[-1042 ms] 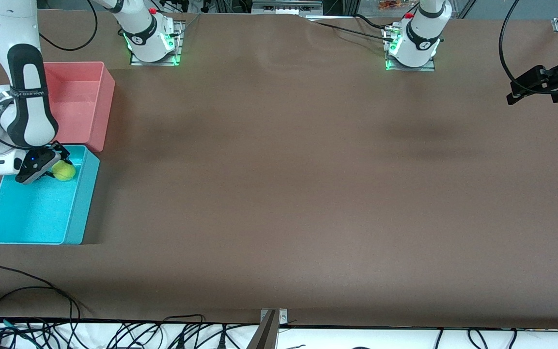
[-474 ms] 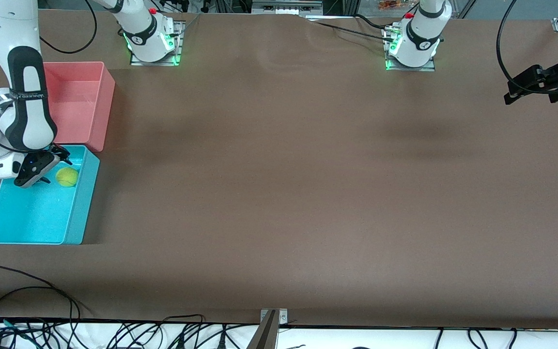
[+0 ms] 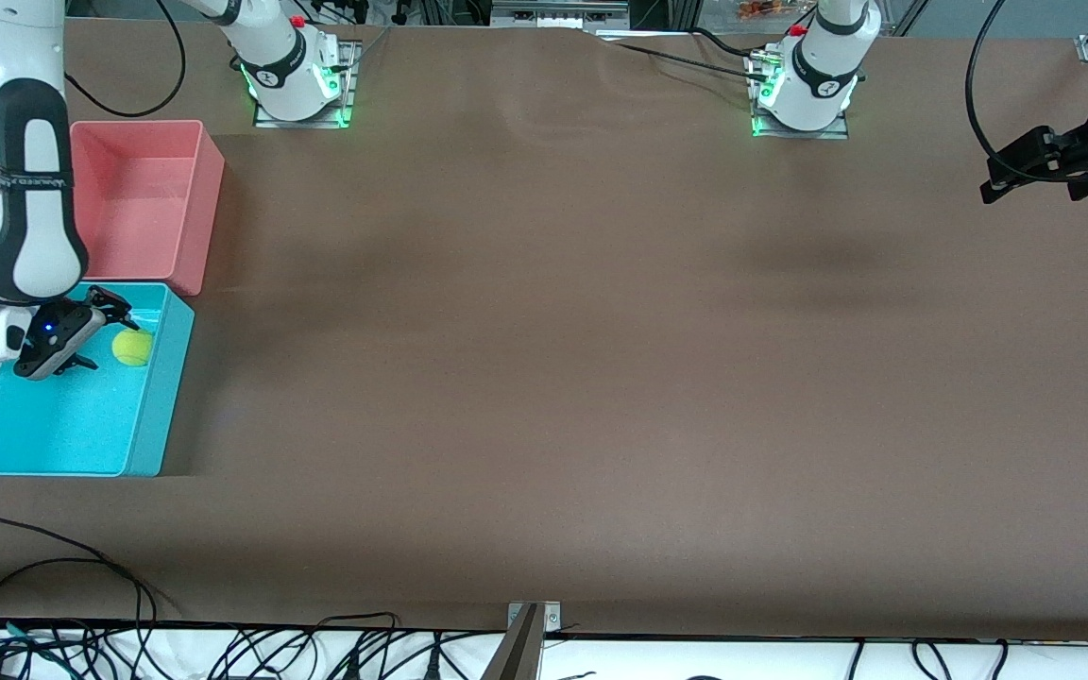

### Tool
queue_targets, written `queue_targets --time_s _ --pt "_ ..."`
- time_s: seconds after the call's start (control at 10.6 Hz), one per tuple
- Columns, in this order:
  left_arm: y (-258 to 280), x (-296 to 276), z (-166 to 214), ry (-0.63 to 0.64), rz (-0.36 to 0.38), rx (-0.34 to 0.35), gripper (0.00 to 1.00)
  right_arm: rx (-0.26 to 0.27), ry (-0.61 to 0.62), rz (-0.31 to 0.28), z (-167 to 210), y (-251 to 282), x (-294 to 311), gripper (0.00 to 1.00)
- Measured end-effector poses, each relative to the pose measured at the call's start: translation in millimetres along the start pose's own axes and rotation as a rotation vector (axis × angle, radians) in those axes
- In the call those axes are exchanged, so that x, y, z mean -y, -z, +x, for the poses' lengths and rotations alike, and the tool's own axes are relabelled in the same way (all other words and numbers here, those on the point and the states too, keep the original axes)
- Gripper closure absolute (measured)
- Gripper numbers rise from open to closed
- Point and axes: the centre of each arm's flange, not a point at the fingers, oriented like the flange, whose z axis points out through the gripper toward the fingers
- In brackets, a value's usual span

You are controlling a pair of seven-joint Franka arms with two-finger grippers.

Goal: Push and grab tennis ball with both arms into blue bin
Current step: 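Lower the ball into the cyan bin and open the right gripper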

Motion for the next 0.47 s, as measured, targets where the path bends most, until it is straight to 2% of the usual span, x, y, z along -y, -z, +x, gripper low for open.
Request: queue_targets --time_s 0.19,0.47 --pt "0.0 0.0 0.0 0.0 0.0 0.0 0.0 -0.06 0.015 0.07 21.3 36.4 0.1 0.07" --pt "0.1 -0.4 0.0 -0.001 0.0 0.0 0.0 -0.12 -0.028 0.126 54.3 102.0 0.2 0.06"
